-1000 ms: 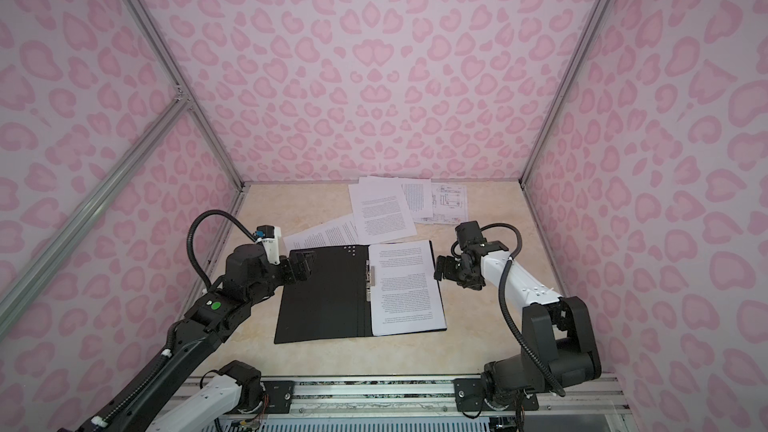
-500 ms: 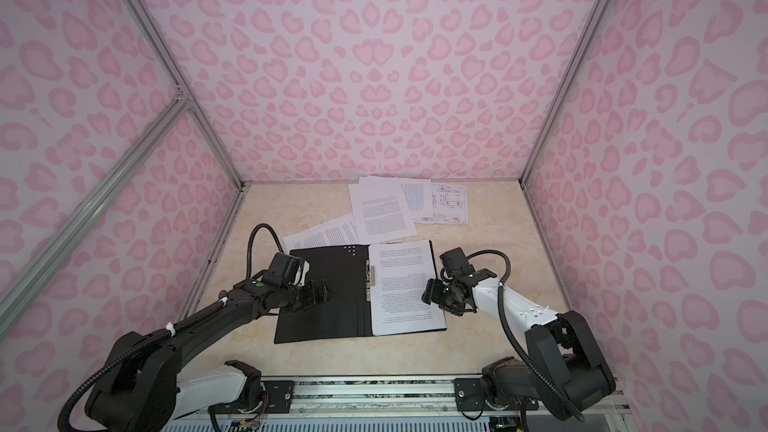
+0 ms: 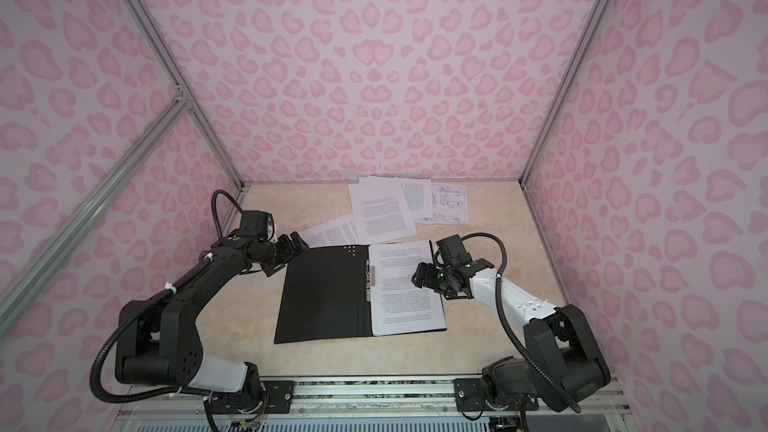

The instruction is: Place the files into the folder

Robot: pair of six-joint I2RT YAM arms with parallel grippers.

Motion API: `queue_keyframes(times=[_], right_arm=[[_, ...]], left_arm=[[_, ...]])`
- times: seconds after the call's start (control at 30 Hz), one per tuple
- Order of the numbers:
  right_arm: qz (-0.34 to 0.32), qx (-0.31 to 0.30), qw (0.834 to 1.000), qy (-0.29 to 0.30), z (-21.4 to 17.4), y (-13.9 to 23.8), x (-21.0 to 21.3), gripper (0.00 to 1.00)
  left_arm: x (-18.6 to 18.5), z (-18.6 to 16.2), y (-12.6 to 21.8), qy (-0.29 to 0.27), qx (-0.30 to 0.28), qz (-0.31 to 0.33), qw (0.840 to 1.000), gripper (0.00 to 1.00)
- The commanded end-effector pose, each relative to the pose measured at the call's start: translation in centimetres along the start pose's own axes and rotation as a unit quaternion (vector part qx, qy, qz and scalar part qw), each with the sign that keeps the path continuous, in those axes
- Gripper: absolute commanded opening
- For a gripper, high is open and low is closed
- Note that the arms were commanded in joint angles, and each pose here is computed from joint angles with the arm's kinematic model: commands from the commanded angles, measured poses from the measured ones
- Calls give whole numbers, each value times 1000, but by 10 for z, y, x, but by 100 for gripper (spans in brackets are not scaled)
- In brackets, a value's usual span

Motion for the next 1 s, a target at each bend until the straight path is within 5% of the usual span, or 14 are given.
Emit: queue_keyframes(times=[0.0,0.13,0.33,0.97], right_arm=[[27,-13,999,23,8,-2,8,85],[41,-18,998,41,11,-2,14,85],[68,-18,996,50,11,-6,20,85],[108,-20,991,74,10,-1,31,89]], left_arm=[[3,36,-17,34,-1,-10,999,95],[7,81,-44,45,-8,-14,999,83],[2,115,-79,-31,27,-32,999,79],[14,110,-99,-40,129,-94,986,77]])
Point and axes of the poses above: each gripper's point midway between its finger pads, its own y axis back along the fingers, its own x axis along the line the jaws close on, z = x × y, the point moved 5 cm from there along y, back along the fingers, and after that the axes turned 12 degrees about y, right-handed, at the moved point
